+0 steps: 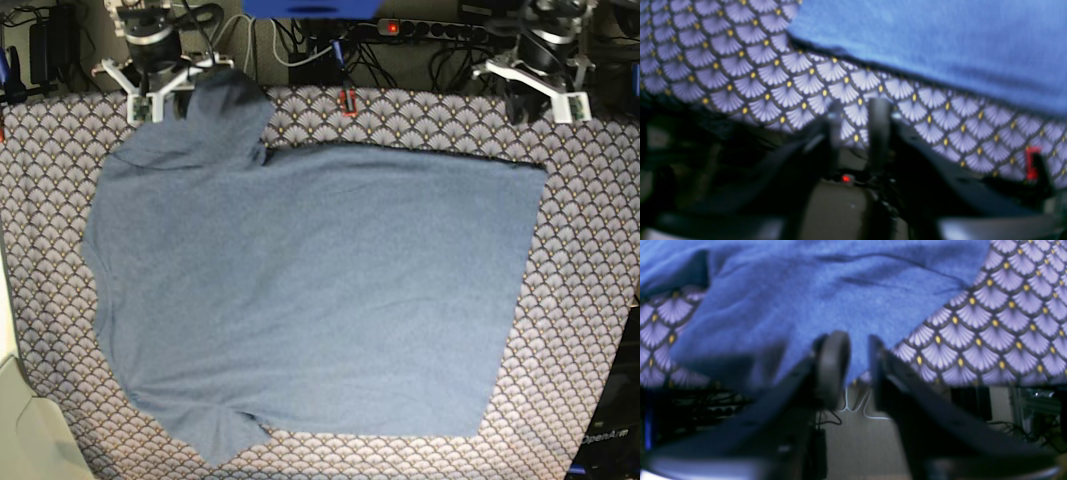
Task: Fold the T-shirt properly
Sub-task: 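Lower both grippers to the shirt's shoulder edge corners and grasp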
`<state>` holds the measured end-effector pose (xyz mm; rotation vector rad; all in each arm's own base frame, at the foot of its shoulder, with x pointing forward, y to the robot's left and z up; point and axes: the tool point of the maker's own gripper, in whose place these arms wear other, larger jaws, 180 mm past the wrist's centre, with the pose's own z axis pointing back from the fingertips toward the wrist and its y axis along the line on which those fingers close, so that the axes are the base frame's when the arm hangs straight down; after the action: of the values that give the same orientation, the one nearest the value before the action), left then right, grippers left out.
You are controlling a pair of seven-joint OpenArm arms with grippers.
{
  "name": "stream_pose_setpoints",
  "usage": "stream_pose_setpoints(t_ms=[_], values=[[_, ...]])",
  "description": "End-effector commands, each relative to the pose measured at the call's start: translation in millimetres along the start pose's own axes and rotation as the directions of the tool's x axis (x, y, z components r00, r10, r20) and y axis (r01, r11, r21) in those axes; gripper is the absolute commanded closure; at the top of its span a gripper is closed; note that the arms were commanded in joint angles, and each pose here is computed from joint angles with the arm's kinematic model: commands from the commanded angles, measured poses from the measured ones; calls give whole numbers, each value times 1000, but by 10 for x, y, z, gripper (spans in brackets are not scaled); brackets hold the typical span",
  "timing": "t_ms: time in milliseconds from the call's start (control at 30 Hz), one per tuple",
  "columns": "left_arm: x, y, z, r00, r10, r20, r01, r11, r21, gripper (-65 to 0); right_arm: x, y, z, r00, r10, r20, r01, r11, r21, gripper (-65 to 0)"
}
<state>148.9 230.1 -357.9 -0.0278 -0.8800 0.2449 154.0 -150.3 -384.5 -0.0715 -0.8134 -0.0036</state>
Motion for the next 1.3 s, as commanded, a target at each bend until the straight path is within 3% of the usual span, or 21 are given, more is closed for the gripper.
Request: stream_pose_setpoints(t_ms=[0, 167, 333, 533, 600, 767, 1000, 1267], values=[[76, 78, 35, 1000, 9, 13, -9, 1000, 13, -212, 117, -23, 7, 999, 2, 39, -2, 1000, -6, -241], [404, 310, -61, 992, 114, 61, -117, 992, 40, -235, 340, -263, -108, 996, -9, 89, 15, 997, -72, -296], [563, 365, -149, 990, 135, 50, -137, 989, 48, -237, 289, -433, -260, 999, -23, 44, 27, 996, -83, -296], [542, 325, -272, 987, 161, -3, -161, 986, 36, -238, -51, -799, -429, 968, -244, -64, 240, 968, -73, -296], [518, 328, -287, 986, 166, -8, -166, 985, 37, -238, -185, -820, -445, 961, -258, -100, 254, 966, -43, -296], [510, 334, -294, 986, 169, -10, -168, 985, 39, -238, -406, -664, -459, 959, -230, -162, 240, 970, 45, -296], [498, 347, -286, 986, 166, -14, -165, 985, 42, -238, -446, -207, -397, 947, -268, -176, 301, 933, 197, -296], [327, 476, -379, 979, 198, -53, -194, 978, 73, -238, -494, 120, -370, 946, -247, -209, 299, 914, 275, -294]])
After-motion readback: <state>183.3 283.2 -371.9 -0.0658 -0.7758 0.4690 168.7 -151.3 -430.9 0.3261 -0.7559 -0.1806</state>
